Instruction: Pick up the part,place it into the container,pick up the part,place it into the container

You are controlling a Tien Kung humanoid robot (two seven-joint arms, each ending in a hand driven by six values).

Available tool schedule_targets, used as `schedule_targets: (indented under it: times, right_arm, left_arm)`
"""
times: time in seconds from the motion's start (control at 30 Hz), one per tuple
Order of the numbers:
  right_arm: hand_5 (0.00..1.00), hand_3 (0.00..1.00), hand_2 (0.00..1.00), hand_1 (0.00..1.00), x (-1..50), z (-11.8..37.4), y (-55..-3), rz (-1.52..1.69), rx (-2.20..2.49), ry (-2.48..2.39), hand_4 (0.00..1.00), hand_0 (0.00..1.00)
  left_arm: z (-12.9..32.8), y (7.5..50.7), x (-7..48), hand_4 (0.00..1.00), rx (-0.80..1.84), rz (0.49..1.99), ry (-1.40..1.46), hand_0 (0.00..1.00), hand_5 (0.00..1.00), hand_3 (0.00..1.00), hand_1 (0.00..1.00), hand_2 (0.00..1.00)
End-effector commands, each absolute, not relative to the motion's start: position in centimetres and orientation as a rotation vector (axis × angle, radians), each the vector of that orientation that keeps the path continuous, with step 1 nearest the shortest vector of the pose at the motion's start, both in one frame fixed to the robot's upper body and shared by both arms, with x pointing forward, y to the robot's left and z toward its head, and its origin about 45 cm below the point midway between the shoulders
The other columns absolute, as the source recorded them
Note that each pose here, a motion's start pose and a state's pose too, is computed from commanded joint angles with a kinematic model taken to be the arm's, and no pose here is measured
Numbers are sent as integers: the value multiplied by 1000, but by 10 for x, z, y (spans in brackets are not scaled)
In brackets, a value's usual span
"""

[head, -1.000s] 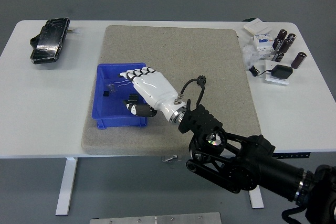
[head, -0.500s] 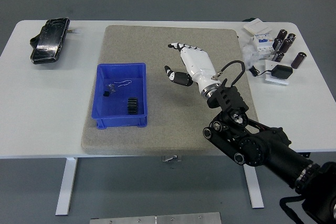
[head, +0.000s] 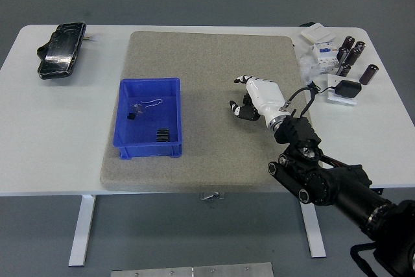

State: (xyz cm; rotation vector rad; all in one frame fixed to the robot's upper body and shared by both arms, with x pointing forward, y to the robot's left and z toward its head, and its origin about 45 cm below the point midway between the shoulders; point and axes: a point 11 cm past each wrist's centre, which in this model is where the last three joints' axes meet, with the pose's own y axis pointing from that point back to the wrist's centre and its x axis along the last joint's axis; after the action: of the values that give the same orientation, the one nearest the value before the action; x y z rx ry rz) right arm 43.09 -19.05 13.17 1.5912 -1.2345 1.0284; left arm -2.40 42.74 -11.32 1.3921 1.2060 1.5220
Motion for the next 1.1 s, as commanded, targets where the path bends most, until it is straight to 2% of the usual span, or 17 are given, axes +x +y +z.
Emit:
schedule_targets:
  times: [0.2, 0.23, 0.4, 0.43, 0.6, 0.63, 0.8, 0.83, 1.1]
  right_arm:
    - [327, 744, 754, 715, 432, 127, -200, 1011, 1538, -1211, 669, 716]
    - [262, 638, 571, 560, 432, 127, -201, 1007, 1530, -1208, 284, 658]
    - [262, 638, 571, 560, 431, 122, -206, 985, 1512, -1190, 284, 658]
    - [230, 591, 520, 491, 431, 120, -207, 980, 1510, -1186, 125, 621]
    - [230, 591, 520, 491, 429, 116, -208, 965, 1508, -1176, 125, 621]
    - [124, 549, 481, 432, 429, 115, -208, 965, 1509, -1175, 33, 575]
    - [124, 549, 481, 432, 428, 115, -206, 969, 1514, -1174, 33, 575]
    - [2, 469, 433, 397, 428, 115, -206, 971, 1515, -1175, 31, 529]
    - [6, 468, 428, 392, 429, 120, -204, 988, 1518, -1190, 28, 531]
  left_arm:
    - [-113, 428, -25, 653, 1391, 1526, 1208, 636, 161, 585, 608, 573]
    - [-113, 428, -25, 657, 1391, 1526, 1208, 637, 172, 580, 608, 574]
    - [-113, 428, -24, 657, 1387, 1530, 1206, 637, 172, 580, 608, 574]
    - [-113, 428, -24, 667, 1385, 1531, 1205, 637, 201, 575, 608, 575]
    - [-113, 428, -23, 667, 1382, 1532, 1202, 637, 201, 575, 608, 575]
    - [-113, 429, -23, 673, 1382, 1533, 1202, 637, 227, 575, 608, 576]
    - [-113, 429, -23, 673, 1382, 1535, 1200, 637, 227, 575, 608, 576]
    - [-113, 429, -23, 673, 1382, 1536, 1199, 637, 221, 577, 608, 576]
    - [-113, 429, -22, 679, 1381, 1537, 1198, 637, 222, 581, 608, 576]
